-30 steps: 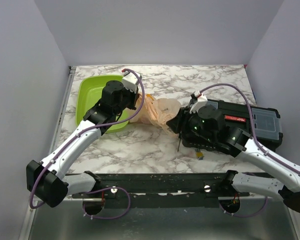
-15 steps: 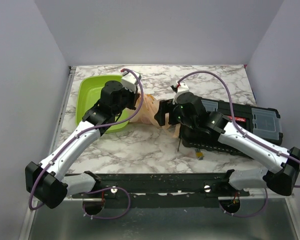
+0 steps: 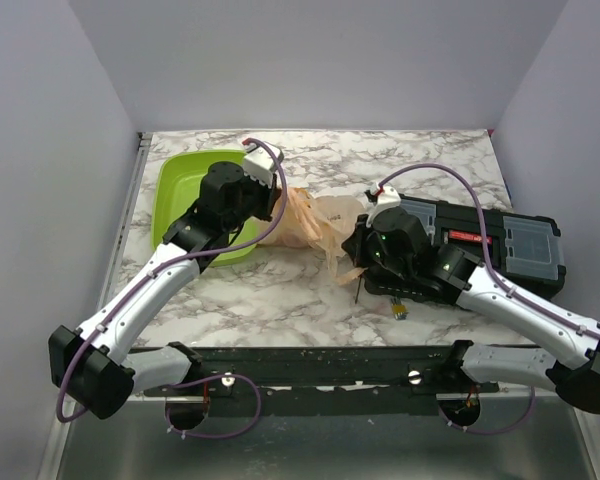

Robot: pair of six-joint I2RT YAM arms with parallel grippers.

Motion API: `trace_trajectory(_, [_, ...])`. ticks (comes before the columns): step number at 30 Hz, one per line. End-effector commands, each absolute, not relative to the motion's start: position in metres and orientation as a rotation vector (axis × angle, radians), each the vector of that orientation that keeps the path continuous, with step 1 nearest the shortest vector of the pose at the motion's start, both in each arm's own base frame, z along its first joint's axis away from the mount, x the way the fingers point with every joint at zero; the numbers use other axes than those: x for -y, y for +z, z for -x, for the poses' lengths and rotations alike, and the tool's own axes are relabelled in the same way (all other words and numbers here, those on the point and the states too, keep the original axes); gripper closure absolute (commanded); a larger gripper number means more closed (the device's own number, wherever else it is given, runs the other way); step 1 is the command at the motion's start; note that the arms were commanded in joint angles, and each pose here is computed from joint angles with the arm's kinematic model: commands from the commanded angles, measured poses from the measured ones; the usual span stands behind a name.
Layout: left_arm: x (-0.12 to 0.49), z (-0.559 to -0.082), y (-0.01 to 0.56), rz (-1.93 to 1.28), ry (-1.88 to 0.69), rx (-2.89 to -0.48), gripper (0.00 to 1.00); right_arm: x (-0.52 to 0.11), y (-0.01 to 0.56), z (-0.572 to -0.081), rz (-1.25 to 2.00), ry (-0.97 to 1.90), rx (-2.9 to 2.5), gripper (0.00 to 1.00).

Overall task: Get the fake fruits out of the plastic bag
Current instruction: Untie the plastic bag at the center of the board, then adjust the plastic bag at the center of the board.

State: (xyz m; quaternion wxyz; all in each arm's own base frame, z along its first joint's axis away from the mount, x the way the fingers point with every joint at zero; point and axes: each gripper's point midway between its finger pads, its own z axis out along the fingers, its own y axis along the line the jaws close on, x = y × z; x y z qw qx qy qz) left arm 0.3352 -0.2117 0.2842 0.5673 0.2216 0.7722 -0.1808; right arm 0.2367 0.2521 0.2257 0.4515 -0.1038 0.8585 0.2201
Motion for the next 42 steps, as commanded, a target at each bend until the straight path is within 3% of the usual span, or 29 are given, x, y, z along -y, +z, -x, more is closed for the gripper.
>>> trace_trajectory(1, [0.222, -0.323, 0.308, -0.587, -0.511, -1.739, 0.76, -0.264, 0.232, -0.234, 0.227, 0.648, -2.083, 0.99])
trace_trajectory(2, [0.222, -0.322, 0.312, -0.537, -0.541, -1.757, 0.57, -0.270, 0.234, -0.232, 0.238, 0.688, -2.071, 0.99])
trace_trajectory(3, [0.222, -0.320, 0.316, -0.502, -0.561, -1.775, 0.45, -0.274, 0.236, -0.230, 0.248, 0.717, -2.063, 0.99])
trace_trajectory(6, [0.224, -0.302, 0.328, -0.451, -0.652, -1.856, 0.34, -0.276, 0.239, -0.229, 0.245, 0.740, -2.052, 0.99])
trace_trajectory(10, [0.210, -0.273, 0.334, -0.351, -0.711, -1.864, 0.28, -0.271, 0.240, -0.230, 0.249, 0.727, -2.035, 0.99])
trace_trajectory(15, [0.222, -0.222, 0.324, -0.559, -0.806, -1.691, 0.26, -0.275, 0.243, -0.225, 0.298, 0.747, -2.031, 0.99])
trace_trajectory(24, [0.250, -0.222, 0.313, -1.077, -0.262, -1.219, 0.21, -0.272, 0.240, -0.220, 0.329, 0.752, -2.030, 0.99])
trace_trajectory(32, [0.291, -0.254, 0.293, -1.315, -0.078, -1.120, 0.26, -0.269, 0.248, -0.217, 0.319, 0.764, -2.016, 0.99])
trace_trajectory(36, [0.300, -0.256, 0.295, -1.301, -0.088, -1.067, 0.36, -0.267, 0.248, -0.217, 0.300, 0.765, -2.020, 0.99])
trace_trajectory(42, [0.296, -0.261, 0.308, -1.196, -0.062, -1.017, 0.61, -0.267, 0.238, -0.216, 0.289, 0.758, -2.054, 0.99])
